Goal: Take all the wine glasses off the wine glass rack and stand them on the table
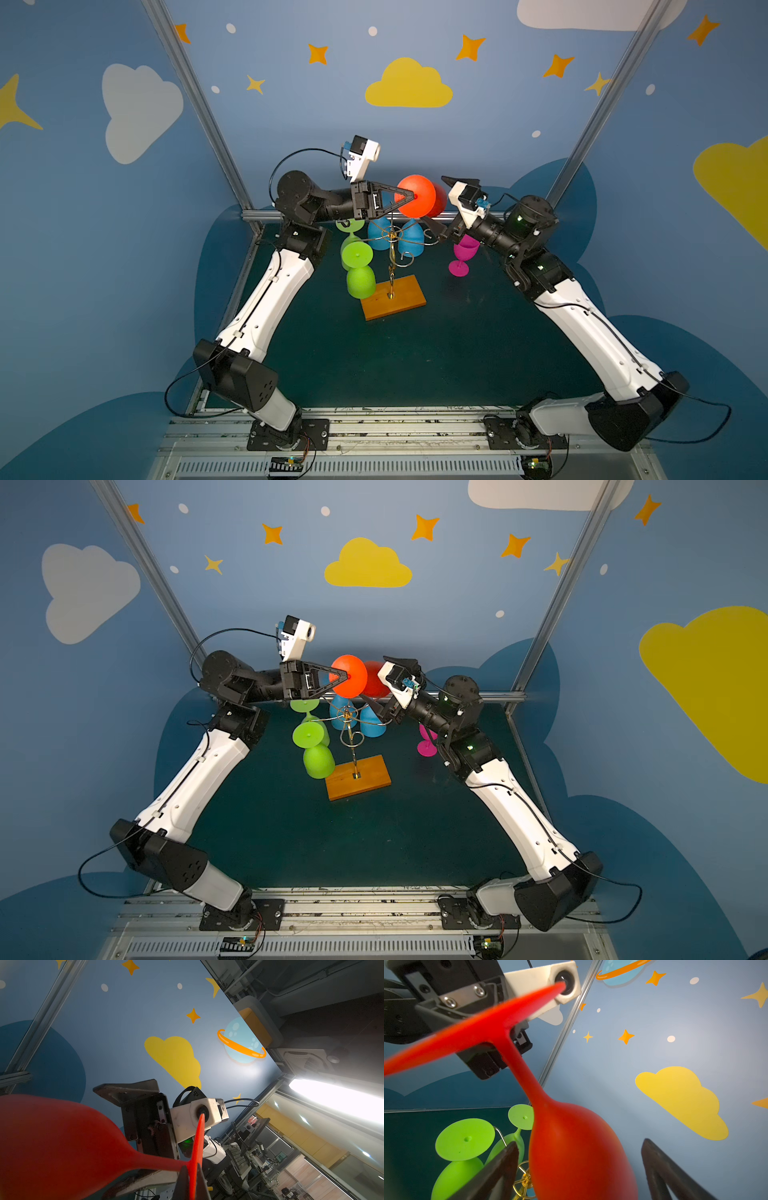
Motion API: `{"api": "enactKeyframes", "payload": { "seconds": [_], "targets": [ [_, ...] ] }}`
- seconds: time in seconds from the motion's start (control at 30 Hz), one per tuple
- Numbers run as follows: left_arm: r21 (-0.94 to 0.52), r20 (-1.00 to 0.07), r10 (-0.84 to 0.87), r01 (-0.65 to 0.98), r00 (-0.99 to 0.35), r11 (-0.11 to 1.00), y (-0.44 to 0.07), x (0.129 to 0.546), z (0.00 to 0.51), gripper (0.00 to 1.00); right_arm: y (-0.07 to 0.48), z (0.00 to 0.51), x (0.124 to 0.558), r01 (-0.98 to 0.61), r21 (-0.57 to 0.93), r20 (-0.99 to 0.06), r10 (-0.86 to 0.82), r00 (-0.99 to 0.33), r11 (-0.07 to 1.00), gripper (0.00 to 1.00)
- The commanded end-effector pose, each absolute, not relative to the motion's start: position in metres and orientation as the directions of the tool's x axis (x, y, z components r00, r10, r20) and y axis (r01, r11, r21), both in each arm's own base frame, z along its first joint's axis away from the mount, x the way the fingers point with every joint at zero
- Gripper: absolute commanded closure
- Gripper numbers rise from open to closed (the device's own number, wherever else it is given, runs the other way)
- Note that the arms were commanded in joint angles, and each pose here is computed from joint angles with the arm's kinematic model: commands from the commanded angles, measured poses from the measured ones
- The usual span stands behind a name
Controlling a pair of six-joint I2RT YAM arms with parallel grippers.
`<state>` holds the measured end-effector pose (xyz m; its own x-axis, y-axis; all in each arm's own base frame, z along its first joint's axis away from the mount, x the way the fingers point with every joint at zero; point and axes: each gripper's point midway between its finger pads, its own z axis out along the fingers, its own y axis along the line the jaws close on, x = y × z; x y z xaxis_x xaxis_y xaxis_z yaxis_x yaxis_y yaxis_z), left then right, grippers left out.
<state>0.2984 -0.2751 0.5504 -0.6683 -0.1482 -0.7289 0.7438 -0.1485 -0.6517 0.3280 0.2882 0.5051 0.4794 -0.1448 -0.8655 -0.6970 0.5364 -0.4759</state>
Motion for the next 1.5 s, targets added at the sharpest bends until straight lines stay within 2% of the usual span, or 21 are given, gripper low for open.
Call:
{"api": "enactKeyframes", "payload": {
  "seconds": [0.0,0.47,0.7,0.87,0.97,1.0,1.13,1.23,1.33,1.47],
  "targets": [
    [-0.607,-0.757,-0.175,0.776,-0.63,-0.169,-0.27,0.288,0.566,0.97,0.292,0.509,0.332,-0.705,-0.476,-0.865,-0.136,0.483,0.525,0.09],
    [-0.621,-0.737,-0.177,0.757,-0.652,-0.204,-0.271,0.288,0.571,0.97,0.305,0.496,0.35,-0.739,-0.442,-0.889,-0.138,0.436,0.509,0.11],
    [-0.621,-0.736,-0.177,0.756,-0.654,-0.208,-0.27,0.289,0.571,0.95,0.305,0.49,0.348,-0.747,-0.436,-0.895,-0.152,0.42,0.502,0.27],
    [-0.62,-0.74,-0.185,0.762,-0.647,-0.187,-0.27,0.295,0.567,0.67,0.304,0.488,0.345,-0.752,-0.421,-0.904,-0.163,0.396,0.508,0.41],
    [-0.623,-0.738,-0.208,0.766,-0.642,-0.156,-0.267,0.303,0.564,0.37,0.299,0.488,0.341,-0.755,-0.394,-0.917,-0.17,0.361,0.524,0.47],
    [-0.619,-0.741,-0.219,0.773,-0.634,-0.143,-0.265,0.305,0.563,0.33,0.296,0.489,0.34,-0.754,-0.385,-0.921,-0.173,0.348,0.533,0.48],
    [-0.587,-0.773,-0.277,0.809,-0.571,-0.032,-0.255,0.321,0.556,0.27,0.277,0.486,0.342,-0.724,-0.324,-0.946,-0.208,0.248,0.609,0.54],
    [-0.516,-0.828,-0.317,0.849,-0.462,0.112,-0.249,0.333,0.546,0.26,0.262,0.48,0.34,-0.698,-0.292,-0.954,-0.25,0.166,0.654,0.59],
    [-0.357,-0.911,-0.312,0.894,-0.269,0.272,-0.244,0.344,0.538,0.27,0.248,0.473,0.336,-0.672,-0.226,-0.963,-0.267,0.043,0.705,0.63],
    [-0.091,-0.973,-0.231,0.865,0.03,0.493,-0.239,0.361,0.53,0.28,0.236,0.461,0.325,-0.649,-0.204,-0.941,-0.33,-0.077,0.733,0.65]
  ]
}}
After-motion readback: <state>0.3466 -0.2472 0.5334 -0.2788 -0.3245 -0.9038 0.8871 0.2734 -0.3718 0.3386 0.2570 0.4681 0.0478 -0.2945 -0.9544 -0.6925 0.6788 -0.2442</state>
